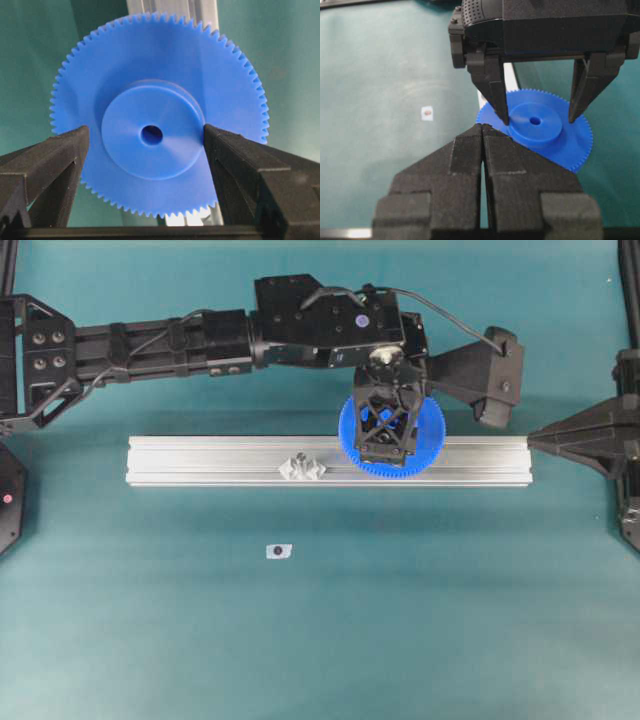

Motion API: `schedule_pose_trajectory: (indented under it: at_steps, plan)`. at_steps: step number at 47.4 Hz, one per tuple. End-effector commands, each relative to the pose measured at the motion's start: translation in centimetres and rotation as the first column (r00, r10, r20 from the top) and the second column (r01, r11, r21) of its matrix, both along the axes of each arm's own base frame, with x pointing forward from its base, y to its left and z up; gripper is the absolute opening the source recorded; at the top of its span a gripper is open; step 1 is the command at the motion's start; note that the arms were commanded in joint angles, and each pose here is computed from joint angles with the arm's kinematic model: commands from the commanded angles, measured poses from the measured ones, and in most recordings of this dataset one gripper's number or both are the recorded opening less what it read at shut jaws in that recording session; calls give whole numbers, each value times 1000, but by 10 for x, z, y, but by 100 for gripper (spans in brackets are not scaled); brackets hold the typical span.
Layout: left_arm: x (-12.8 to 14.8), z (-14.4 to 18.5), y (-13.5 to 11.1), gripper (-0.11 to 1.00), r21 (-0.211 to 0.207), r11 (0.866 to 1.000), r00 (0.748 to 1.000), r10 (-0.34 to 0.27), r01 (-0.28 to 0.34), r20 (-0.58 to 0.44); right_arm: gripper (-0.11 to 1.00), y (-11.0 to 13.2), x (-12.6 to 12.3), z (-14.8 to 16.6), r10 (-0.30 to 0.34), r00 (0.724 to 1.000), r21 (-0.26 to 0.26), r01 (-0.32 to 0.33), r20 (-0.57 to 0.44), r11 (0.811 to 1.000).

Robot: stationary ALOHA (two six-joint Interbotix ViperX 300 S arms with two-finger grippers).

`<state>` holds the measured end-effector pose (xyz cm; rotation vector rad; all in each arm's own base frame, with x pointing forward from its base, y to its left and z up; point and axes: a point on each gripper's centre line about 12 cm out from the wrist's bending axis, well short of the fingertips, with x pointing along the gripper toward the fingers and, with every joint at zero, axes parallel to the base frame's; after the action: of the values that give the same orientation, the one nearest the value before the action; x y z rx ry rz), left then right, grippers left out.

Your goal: Find the location of the shaft and insert the large gear.

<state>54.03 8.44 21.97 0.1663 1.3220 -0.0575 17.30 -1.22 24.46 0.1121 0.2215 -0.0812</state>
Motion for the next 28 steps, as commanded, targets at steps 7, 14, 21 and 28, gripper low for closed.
schedule_pose_trajectory:
  at_steps: [7, 14, 21, 28]
  plan:
    - [2, 19, -1, 85, 7, 1000, 999, 16, -16, 46, -2, 0, 1, 4, -4, 1000, 8, 4, 11, 1000]
    - [5, 8, -10, 84, 3, 1000, 1000, 4, -4, 26, -2, 0, 1, 4, -4, 1000, 8, 4, 11, 1000]
    - [7, 6, -15, 84, 2, 1000, 1000, -4, 4, 28, -2, -1, 1, 4, -6, 1000, 10, 5, 11, 1000]
    - [6, 9, -13, 84, 4, 1000, 999, -1, 1, 34, -2, -1, 1, 4, -5, 1000, 10, 5, 11, 1000]
